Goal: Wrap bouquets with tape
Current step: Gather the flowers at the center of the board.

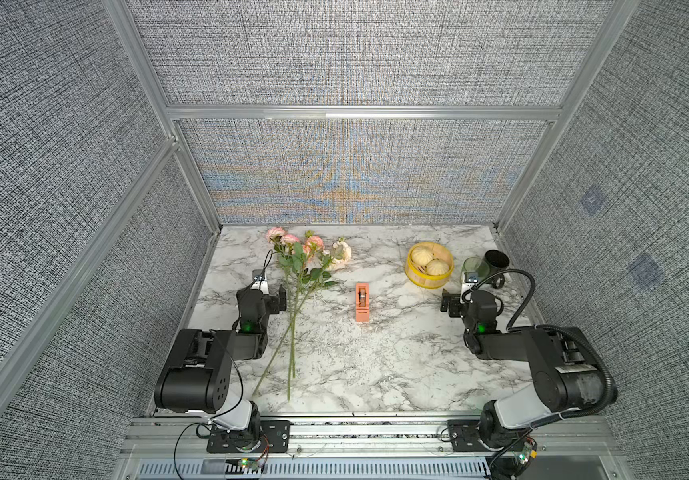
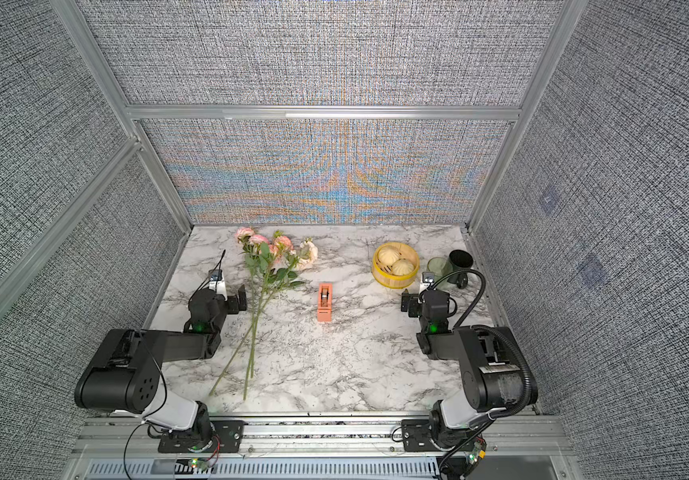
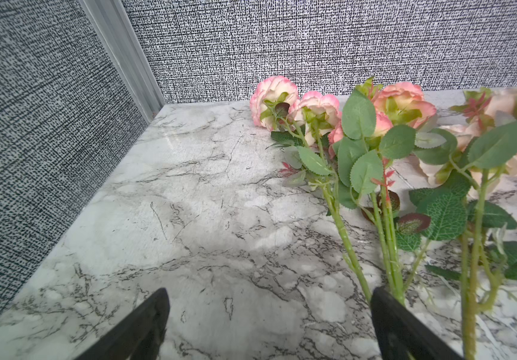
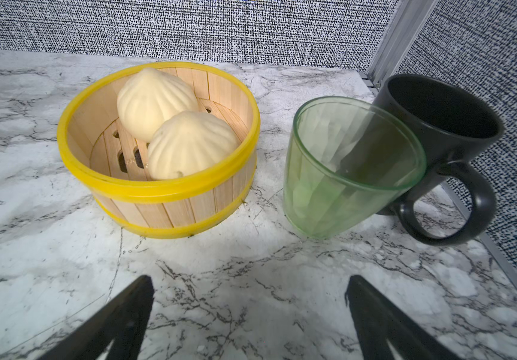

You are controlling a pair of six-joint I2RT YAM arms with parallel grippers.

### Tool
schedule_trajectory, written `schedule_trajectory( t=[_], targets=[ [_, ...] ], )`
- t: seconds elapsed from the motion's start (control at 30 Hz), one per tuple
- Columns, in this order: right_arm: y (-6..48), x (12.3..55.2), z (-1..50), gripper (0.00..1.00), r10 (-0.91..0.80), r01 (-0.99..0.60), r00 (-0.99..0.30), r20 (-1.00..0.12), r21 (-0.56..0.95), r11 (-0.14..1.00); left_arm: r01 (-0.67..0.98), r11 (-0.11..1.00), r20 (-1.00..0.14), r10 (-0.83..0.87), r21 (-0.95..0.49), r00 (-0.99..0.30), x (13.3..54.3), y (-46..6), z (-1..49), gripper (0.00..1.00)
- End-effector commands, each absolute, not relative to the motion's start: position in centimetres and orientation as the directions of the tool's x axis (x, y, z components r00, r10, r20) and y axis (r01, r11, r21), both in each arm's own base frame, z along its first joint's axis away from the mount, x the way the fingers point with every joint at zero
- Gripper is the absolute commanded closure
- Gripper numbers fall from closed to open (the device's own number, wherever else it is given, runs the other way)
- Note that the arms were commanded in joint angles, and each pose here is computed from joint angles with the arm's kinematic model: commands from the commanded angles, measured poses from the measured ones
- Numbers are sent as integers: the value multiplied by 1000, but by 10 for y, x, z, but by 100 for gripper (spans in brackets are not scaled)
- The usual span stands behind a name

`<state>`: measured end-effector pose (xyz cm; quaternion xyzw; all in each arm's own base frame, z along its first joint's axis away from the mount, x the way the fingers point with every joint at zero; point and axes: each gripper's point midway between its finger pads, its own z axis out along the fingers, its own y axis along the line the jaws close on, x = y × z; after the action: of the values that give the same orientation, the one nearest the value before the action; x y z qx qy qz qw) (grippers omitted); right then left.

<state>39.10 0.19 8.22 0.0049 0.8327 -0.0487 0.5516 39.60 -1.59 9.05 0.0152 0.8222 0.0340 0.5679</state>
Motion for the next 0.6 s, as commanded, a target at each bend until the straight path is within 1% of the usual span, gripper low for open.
schedule_trajectory(
  t=[0.0,0.3,0.33,0.37,0.4,0.47,0.5,0.57],
  targets=[
    [1,394,90,1,-46,74,-359,-932,-78,994,-6,997,-945,69,74,-321,399,-18,99,0],
    [0,394,91,1,-44,76,-357,-933,-76,994,-6,997,-946,65,71,-319,399,-18,100,0],
    [-1,395,93,1,-42,85,-352,-935,-77,993,-33,996,-948,64,78,-313,399,-13,103,1],
    [-8,395,98,1,-33,136,-355,-934,-87,987,-63,995,-949,59,82,-309,398,-10,109,0],
    [-10,395,106,1,-33,151,-361,-932,-93,984,-88,991,-954,67,97,-294,394,-8,118,1],
    [-4,393,138,1,-54,129,-394,-917,-114,985,-112,984,-961,108,140,-255,380,-13,150,0],
    [1,391,156,1,-33,112,-373,-927,-80,991,-135,987,-964,53,91,-262,372,-12,162,1],
    [17,383,189,1,38,41,-283,-958,28,999,-257,961,-941,-178,-103,-288,350,2,192,0]
  ],
)
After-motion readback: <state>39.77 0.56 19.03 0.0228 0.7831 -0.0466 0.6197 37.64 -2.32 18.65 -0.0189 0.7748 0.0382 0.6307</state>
